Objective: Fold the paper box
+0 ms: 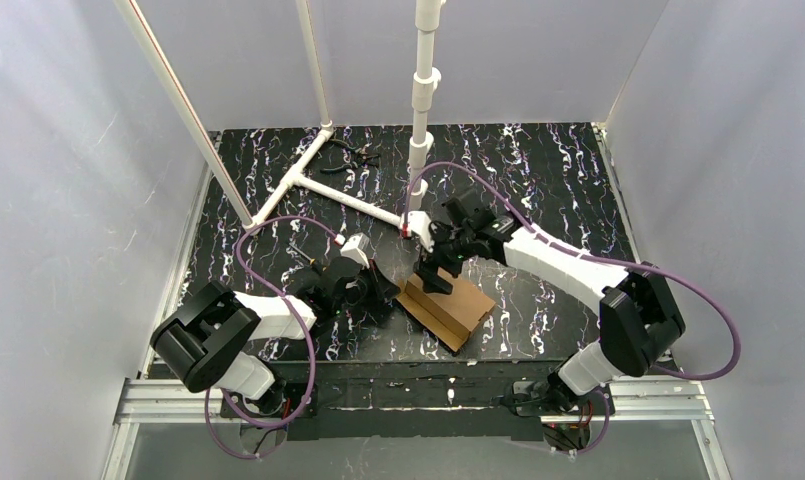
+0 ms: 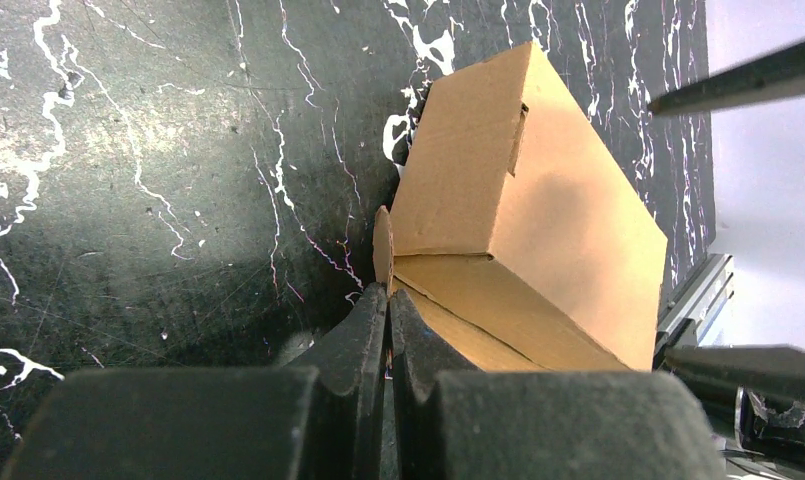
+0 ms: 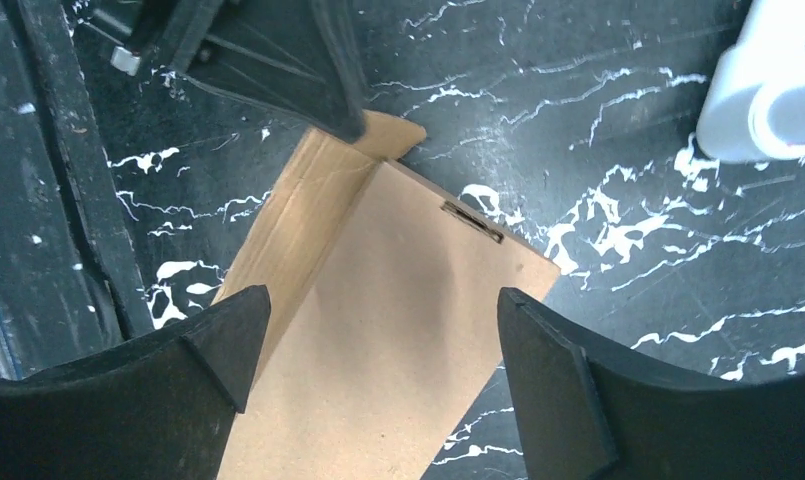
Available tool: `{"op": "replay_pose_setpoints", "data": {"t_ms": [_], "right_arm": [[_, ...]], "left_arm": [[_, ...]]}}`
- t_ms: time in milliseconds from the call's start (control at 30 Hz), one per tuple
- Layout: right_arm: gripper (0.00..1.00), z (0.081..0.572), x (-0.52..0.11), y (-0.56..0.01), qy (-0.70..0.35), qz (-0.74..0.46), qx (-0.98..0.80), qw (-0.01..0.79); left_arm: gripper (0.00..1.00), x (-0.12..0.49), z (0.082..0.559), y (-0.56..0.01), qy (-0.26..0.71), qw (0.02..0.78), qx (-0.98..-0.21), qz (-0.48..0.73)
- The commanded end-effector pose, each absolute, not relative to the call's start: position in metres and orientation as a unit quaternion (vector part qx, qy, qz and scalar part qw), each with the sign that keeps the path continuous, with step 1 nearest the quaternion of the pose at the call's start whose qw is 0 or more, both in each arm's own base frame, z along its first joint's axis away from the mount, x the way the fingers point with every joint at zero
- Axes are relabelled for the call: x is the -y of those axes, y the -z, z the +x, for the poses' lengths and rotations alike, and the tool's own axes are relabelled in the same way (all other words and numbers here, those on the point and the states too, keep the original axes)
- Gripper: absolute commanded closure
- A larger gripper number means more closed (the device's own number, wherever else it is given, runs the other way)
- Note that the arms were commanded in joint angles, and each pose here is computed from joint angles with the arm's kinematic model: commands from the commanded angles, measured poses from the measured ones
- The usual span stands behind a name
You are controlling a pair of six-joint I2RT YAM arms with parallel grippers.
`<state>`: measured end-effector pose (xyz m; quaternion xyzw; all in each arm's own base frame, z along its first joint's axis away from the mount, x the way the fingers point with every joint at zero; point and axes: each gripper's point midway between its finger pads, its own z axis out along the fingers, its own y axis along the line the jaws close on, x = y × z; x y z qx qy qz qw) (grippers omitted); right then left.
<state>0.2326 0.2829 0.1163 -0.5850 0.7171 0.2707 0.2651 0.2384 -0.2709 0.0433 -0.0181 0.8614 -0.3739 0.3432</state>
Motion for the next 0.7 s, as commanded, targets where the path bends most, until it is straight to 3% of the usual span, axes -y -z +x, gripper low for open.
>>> {"op": "replay_pose_setpoints", "data": {"t_ms": [0,133,667], "right_arm": [[0.14,0.238,-0.287,-0.122,-0.2,-0.605,-0.711,0.297],[0.25,0.248,-0.287,-0.119,-0.135,-0.599,-0.723,0.318],[0.41,0.227,-0.295,-0.087,-0.143,-0.604,-0.727,0.294]], "left_arm": [[1.0,0.269,0.246,-0.051,0.373,0.361,-0.854,-0.026],[1.0,0.268,0.246,-0.052,0.372,0.364,-0.853,-0.027],[1.0,0.268,0.244,-0.057,0.377,0.378,-0.846,-0.017]]}}
